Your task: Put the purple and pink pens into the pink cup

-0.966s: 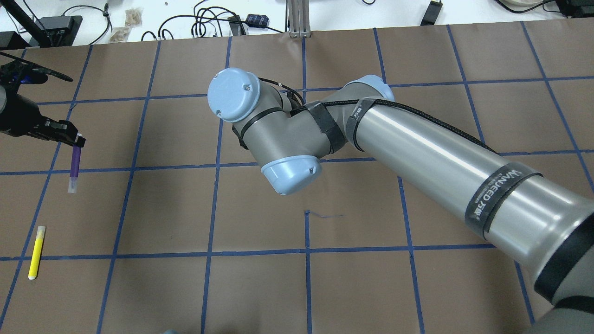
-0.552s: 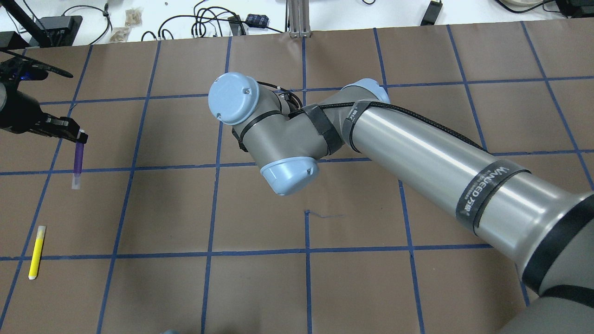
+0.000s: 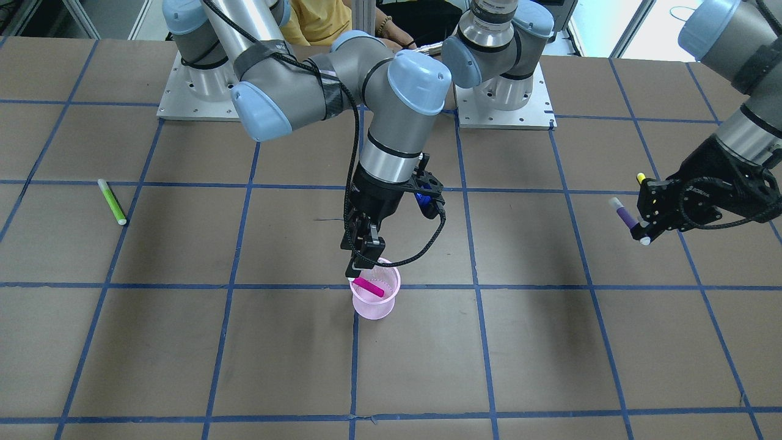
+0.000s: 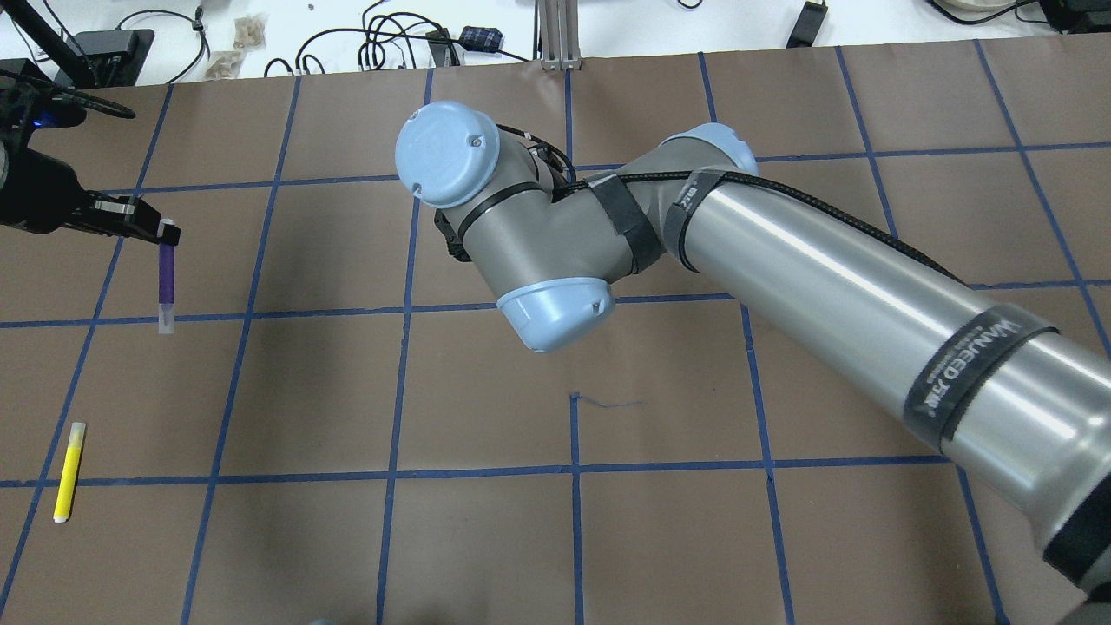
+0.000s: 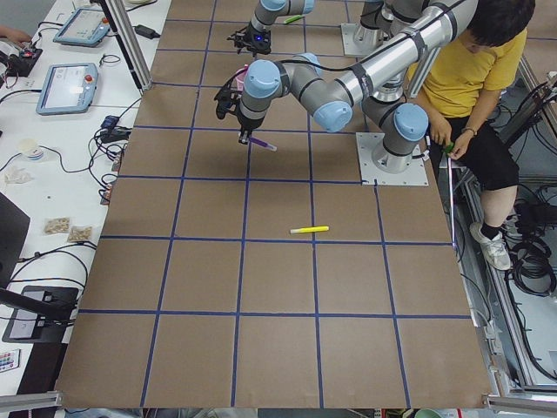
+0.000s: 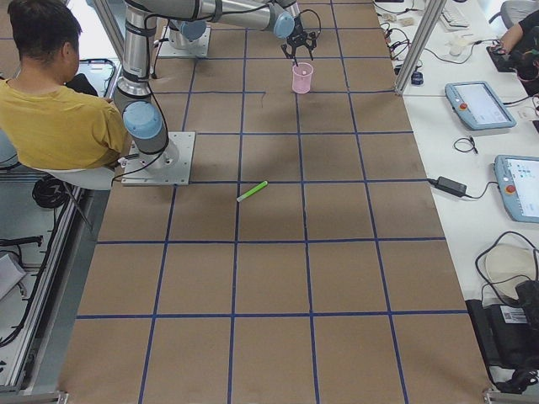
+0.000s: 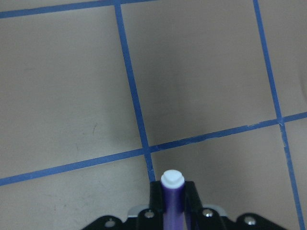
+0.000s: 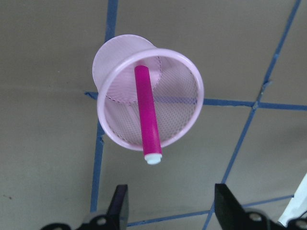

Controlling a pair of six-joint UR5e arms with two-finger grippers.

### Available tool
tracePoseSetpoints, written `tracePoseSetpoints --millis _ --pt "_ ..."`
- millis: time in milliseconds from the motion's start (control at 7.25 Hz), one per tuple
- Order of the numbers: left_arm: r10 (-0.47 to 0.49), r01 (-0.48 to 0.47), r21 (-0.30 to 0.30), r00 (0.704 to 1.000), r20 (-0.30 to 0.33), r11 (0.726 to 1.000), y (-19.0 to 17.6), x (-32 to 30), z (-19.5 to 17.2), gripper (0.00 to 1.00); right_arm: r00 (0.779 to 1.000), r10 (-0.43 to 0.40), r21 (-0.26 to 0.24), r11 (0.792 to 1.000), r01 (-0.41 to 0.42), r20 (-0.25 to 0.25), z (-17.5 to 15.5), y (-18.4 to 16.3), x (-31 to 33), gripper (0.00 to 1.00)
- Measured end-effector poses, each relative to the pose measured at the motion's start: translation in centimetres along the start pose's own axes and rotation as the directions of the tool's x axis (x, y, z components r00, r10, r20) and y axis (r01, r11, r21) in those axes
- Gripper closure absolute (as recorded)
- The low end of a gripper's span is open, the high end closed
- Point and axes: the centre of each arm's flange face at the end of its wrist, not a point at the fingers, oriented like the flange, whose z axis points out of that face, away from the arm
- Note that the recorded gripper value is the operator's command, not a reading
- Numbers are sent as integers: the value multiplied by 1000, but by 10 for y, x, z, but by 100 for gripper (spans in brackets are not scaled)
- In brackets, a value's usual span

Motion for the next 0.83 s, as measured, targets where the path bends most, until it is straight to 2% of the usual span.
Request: tracePoseSetpoints --millis 138,414,552,828 --pt "-3 5 29 999 -47 1000 -13 24 8 98 999 42 22 999 -42 0 -18 29 9 32" --pt "-101 108 102 992 -71 989 -54 103 24 98 988 144 80 986 -148 57 -40 101 24 32" --pt "-142 154 162 986 -83 975 -69 146 30 98 975 199 111 972 -209 97 -48 140 29 32" --pt "-143 168 287 984 -107 943 -72 191 46 98 934 302 161 929 -333 190 -60 212 30 31"
